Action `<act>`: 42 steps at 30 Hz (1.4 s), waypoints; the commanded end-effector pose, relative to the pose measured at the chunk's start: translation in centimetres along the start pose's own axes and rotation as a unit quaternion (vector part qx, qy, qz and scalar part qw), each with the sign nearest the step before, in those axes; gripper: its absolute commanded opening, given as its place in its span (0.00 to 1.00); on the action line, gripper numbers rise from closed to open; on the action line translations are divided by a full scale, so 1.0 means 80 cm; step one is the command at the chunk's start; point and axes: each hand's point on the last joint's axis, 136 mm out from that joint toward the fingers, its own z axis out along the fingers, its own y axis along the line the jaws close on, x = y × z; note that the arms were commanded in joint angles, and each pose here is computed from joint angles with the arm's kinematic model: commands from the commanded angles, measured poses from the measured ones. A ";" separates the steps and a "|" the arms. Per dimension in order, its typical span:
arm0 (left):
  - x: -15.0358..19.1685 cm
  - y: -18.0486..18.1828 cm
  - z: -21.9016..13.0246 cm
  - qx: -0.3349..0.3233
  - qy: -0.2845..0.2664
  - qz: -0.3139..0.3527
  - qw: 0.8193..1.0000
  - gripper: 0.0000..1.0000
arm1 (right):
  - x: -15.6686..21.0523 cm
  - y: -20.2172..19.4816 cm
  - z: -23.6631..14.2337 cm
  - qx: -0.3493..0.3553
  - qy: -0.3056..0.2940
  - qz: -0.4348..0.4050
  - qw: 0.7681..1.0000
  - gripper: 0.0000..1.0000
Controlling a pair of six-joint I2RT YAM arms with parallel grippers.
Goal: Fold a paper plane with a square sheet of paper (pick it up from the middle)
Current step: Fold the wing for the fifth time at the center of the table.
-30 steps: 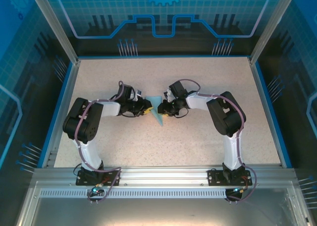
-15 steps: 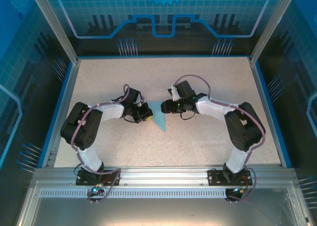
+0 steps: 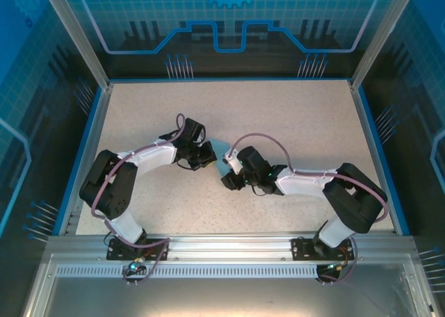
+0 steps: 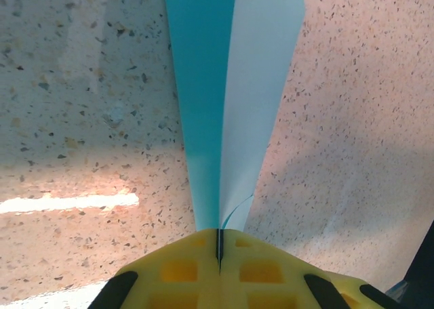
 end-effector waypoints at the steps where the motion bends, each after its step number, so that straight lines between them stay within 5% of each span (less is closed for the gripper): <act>1: 0.002 0.004 0.001 -0.022 0.005 -0.016 1.000 0.05 | -0.028 0.012 0.007 0.001 -0.068 -0.042 0.997 0.49; 12: 0.002 0.003 0.002 -0.024 0.008 -0.034 0.999 0.05 | -0.030 0.021 0.045 0.007 -0.094 -0.071 0.993 0.39; 19: 0.003 0.001 0.000 -0.023 0.009 -0.037 0.999 0.06 | -0.022 0.003 0.050 0.036 -0.095 -0.048 0.994 0.25; 28: -0.004 -0.003 -0.004 -0.023 0.004 -0.029 0.999 0.20 | -0.003 0.003 0.048 0.019 -0.069 -0.044 0.996 0.11; 34: -0.012 0.012 -0.002 -0.032 0.006 -0.029 0.999 0.21 | 0.005 0.008 0.045 0.003 -0.057 -0.050 0.997 0.11; 42: -0.007 0.017 0.000 -0.034 0.013 -0.032 0.999 0.10 | -0.006 0.005 0.045 0.007 -0.061 -0.046 0.997 0.23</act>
